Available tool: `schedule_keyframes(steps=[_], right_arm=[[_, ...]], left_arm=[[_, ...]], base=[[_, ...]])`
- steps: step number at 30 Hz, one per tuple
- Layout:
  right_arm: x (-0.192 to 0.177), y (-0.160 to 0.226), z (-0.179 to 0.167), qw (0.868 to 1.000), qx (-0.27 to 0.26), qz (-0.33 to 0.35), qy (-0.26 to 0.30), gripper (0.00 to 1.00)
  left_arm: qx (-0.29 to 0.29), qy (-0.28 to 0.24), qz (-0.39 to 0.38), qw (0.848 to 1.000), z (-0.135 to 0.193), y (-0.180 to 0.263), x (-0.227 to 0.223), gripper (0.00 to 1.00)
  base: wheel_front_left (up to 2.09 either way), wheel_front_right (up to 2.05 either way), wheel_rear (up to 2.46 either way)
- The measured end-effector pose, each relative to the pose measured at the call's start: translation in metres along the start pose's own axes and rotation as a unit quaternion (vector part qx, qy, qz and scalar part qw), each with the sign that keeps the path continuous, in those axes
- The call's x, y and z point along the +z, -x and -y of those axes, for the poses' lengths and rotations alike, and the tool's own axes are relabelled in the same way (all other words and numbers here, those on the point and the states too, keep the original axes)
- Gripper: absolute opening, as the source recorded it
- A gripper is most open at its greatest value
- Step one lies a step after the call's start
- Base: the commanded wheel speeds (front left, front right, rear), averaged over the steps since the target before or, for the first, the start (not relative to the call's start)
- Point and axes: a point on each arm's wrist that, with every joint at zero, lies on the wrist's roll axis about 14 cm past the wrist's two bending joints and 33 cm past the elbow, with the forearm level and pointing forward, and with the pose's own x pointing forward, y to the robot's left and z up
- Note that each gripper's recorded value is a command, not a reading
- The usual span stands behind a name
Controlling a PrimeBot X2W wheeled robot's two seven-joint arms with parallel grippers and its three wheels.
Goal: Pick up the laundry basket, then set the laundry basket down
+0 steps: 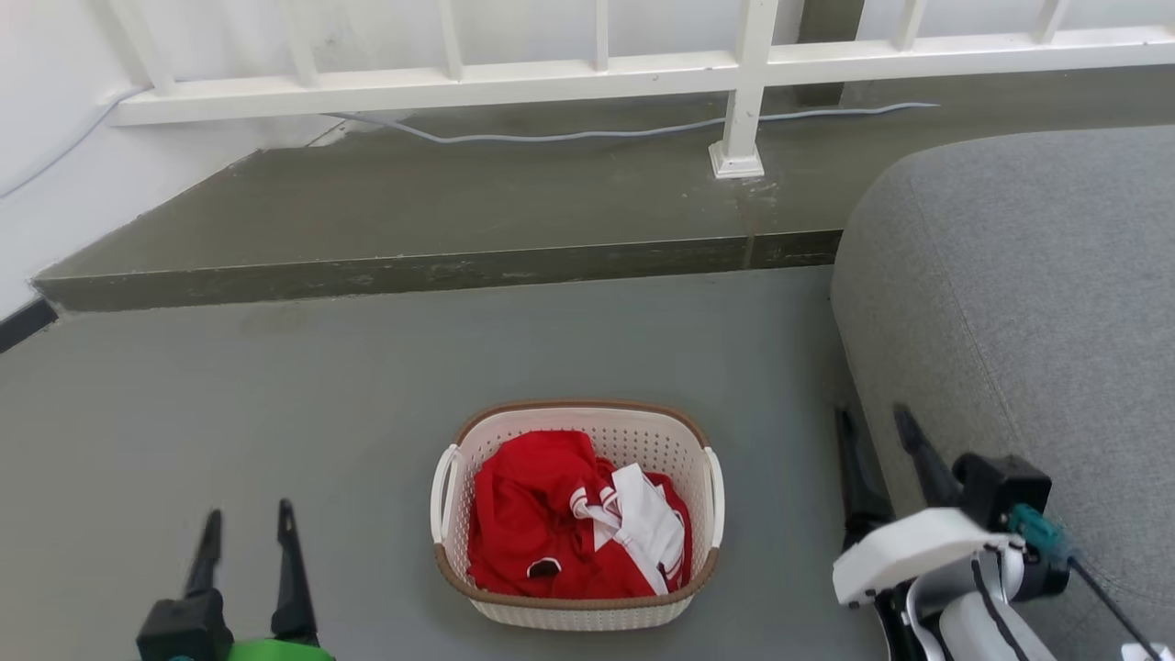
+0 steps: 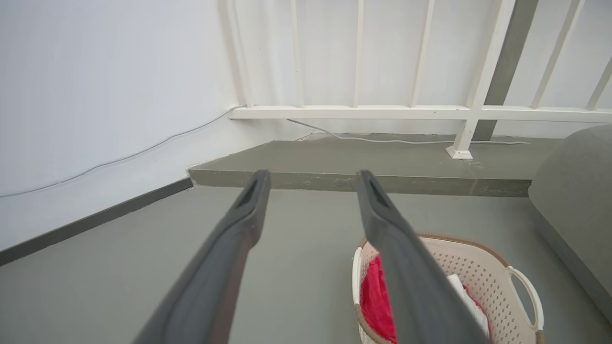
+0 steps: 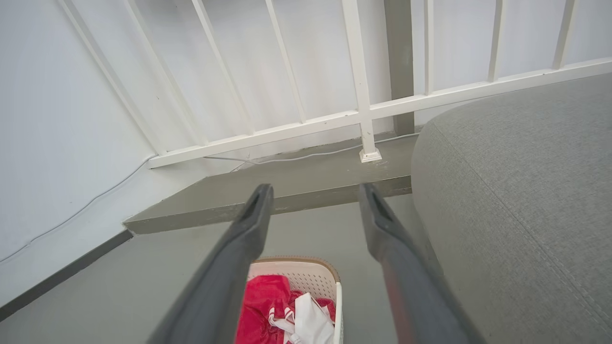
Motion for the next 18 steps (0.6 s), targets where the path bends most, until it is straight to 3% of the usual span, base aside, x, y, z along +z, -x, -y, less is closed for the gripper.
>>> schedule_keyframes(steps=[6,18], right_arm=[[-0.032,0.016,0.008,0.999,-0.013,-0.05,0.001,0.0],[-0.034,0.016,0.014,0.995,-0.029,-0.06,-0.071,0.0]], left_arm=[[0.004,0.006,-0.039,0.999,0.001,0.007,-0.023,0.0],[0.014,0.077,-0.055,0.995,0.001,0.009,-0.029,0.0]], base=[[0.0,0.0,0.0],[0.0,0.0,0.0]])
